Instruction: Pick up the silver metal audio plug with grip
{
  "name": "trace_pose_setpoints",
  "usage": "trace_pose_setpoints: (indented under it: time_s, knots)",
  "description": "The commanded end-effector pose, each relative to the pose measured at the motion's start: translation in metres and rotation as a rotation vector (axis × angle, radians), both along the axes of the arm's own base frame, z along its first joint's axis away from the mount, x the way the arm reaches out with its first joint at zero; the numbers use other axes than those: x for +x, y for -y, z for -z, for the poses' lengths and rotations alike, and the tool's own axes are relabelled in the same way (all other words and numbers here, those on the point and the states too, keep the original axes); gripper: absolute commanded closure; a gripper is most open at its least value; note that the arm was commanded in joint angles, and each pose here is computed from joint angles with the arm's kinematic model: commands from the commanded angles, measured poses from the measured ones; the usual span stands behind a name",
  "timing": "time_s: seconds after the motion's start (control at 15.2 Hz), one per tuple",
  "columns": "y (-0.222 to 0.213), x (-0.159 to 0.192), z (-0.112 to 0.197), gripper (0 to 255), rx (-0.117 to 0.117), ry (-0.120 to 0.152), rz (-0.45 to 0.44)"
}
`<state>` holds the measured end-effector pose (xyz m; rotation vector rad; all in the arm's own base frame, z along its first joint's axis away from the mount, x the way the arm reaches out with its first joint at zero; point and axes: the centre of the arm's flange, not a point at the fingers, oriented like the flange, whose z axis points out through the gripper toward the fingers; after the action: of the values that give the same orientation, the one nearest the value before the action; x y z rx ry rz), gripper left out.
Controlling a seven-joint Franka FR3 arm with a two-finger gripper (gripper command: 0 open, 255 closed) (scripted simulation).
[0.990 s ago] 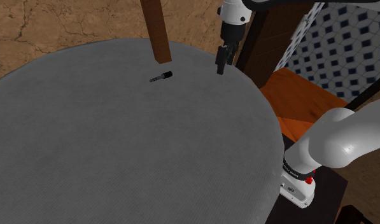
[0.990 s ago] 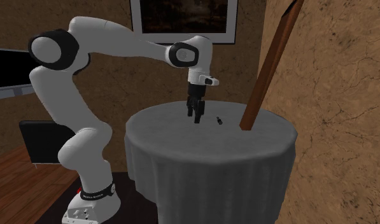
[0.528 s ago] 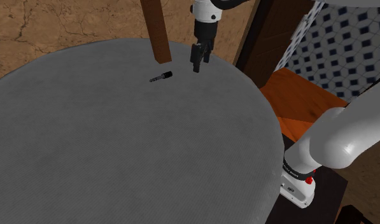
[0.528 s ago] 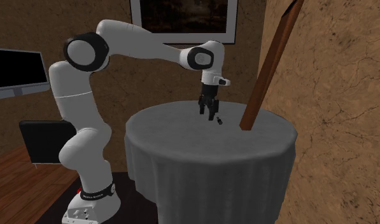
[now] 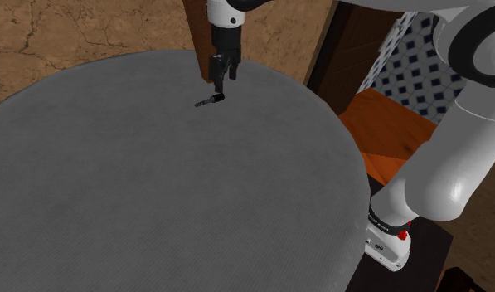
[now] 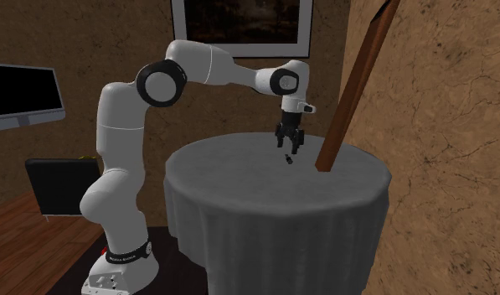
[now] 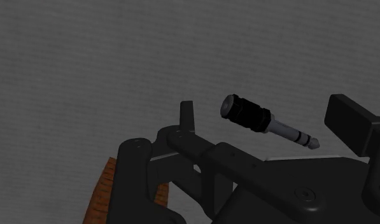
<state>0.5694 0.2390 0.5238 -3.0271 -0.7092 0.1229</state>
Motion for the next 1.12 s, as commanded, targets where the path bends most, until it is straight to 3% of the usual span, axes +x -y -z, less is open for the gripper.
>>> trace_pose_setpoints:
  time_s: [0.0, 0.59, 0.66, 1.06]
  knots:
    - [-0.013, 0.011, 0.002, 0, 0.005, 0.003, -0.016]
    - [-0.013, 0.011, 0.042, 0, 0.005, 0.003, -0.016]
    - [-0.012, 0.011, 0.041, 255, 0.005, 0.003, -0.016]
    - [-0.012, 0.011, 0.041, 255, 0.005, 0.003, -0.016]
